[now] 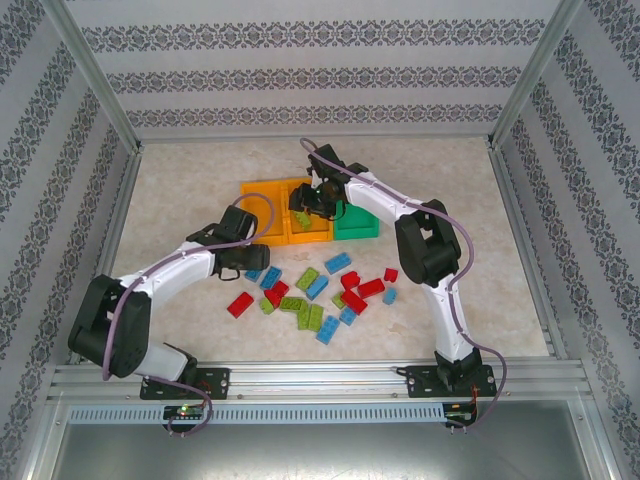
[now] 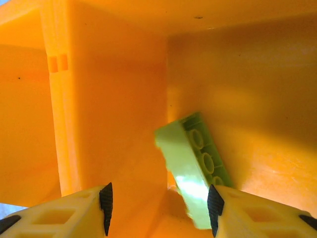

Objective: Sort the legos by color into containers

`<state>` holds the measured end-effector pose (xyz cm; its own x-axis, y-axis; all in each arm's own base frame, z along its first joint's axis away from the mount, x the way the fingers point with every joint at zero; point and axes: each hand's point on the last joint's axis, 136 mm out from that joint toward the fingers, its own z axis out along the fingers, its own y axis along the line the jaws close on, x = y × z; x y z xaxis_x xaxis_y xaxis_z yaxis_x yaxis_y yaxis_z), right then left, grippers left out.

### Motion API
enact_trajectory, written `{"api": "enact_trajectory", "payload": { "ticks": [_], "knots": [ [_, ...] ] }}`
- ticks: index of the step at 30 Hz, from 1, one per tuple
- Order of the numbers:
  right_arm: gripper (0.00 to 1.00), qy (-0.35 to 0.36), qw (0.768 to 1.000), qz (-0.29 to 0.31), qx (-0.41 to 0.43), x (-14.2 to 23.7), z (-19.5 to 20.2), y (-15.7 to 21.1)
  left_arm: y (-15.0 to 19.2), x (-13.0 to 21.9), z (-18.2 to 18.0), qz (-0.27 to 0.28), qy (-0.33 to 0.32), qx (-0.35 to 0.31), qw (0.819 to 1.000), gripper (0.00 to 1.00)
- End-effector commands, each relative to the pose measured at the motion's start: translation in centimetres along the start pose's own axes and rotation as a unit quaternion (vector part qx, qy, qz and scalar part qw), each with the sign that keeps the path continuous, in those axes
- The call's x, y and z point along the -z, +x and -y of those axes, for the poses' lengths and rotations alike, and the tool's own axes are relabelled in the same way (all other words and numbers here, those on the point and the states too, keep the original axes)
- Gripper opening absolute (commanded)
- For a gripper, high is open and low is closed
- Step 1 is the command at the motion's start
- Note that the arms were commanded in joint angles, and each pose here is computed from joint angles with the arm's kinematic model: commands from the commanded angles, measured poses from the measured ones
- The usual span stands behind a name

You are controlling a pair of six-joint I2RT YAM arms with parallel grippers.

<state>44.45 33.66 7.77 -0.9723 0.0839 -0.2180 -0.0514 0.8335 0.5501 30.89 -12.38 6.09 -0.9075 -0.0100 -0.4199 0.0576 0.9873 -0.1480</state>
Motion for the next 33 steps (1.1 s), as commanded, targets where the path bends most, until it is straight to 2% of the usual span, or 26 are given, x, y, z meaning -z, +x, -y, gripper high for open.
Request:
{"api": "enact_trajectory", "payload": {
  "ticks": [1,8,16,21,26,33],
  "knots": [
    [0.57,-0.017,1.0,0.012,0.008,1.1,-1.7,-0.4,2.0,-0.8,-0.4,-0.039,-0.014,-0.009,0.999,0.6],
    [0.62,-0.045,0.998,0.042,0.02,3.8,-3.9,-1.1,2.4,-1.8,-0.1,-0.049,-0.006,-0.01,0.999,0.59],
    [0.64,-0.036,0.996,0.071,0.03,6.9,-3.1,-1.4,2.9,-3.1,-0.3,-0.063,-0.01,-0.015,0.998,0.53],
    [0.64,-0.01,0.996,0.088,0.031,9.0,-0.8,-1.2,2.9,-3.4,-0.5,-0.061,-0.015,-0.013,0.998,0.45],
    [0.65,0.022,0.994,0.102,0.025,11.1,2.8,-0.4,2.8,-3.7,-0.2,-0.062,-0.009,-0.009,0.998,0.44],
    [0.66,0.065,0.991,0.12,-0.011,14.0,8.6,1.1,3.0,-3.7,0.0,-0.064,-0.002,-0.003,0.998,0.22]
  ]
}}
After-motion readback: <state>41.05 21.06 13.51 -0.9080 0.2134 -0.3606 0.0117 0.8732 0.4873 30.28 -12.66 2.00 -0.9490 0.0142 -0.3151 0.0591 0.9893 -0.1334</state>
